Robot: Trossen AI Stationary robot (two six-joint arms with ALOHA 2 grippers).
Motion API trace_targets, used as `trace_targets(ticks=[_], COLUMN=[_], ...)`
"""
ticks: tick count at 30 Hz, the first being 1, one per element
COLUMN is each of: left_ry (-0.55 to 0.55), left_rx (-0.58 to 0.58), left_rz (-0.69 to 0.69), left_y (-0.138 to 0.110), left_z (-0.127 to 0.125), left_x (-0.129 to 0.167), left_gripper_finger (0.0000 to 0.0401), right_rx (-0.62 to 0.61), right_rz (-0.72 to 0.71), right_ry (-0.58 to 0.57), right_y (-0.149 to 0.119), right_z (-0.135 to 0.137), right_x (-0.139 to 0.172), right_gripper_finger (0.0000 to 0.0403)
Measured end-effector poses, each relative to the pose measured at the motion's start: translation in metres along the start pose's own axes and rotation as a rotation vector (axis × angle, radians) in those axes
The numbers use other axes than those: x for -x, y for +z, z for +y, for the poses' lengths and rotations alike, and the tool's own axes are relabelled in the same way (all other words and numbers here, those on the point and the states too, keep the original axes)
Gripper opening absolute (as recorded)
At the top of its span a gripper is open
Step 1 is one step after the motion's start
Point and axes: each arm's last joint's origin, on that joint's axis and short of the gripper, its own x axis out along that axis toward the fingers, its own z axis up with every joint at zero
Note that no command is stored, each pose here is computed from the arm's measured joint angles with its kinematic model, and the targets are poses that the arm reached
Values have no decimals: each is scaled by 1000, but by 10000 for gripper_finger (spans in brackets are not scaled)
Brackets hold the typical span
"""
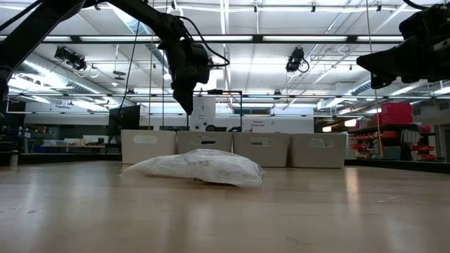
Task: Pick & Place Travel size toiletries
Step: Put the blue razor into the white bin
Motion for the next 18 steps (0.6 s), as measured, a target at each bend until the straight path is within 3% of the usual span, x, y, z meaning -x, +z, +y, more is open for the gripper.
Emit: trace_targets(ticks=[18], left_ry=[-22], left_rx=[-140], left_rz=[-2], left_y=[19], left_z=[-45], left_x=[-3], left_gripper_finger=[120], right_rx=[0], right_rz=[0], right_ry=[0], right_y=[0], right_z=[0], right_x=[0], right_gripper_finger=[14])
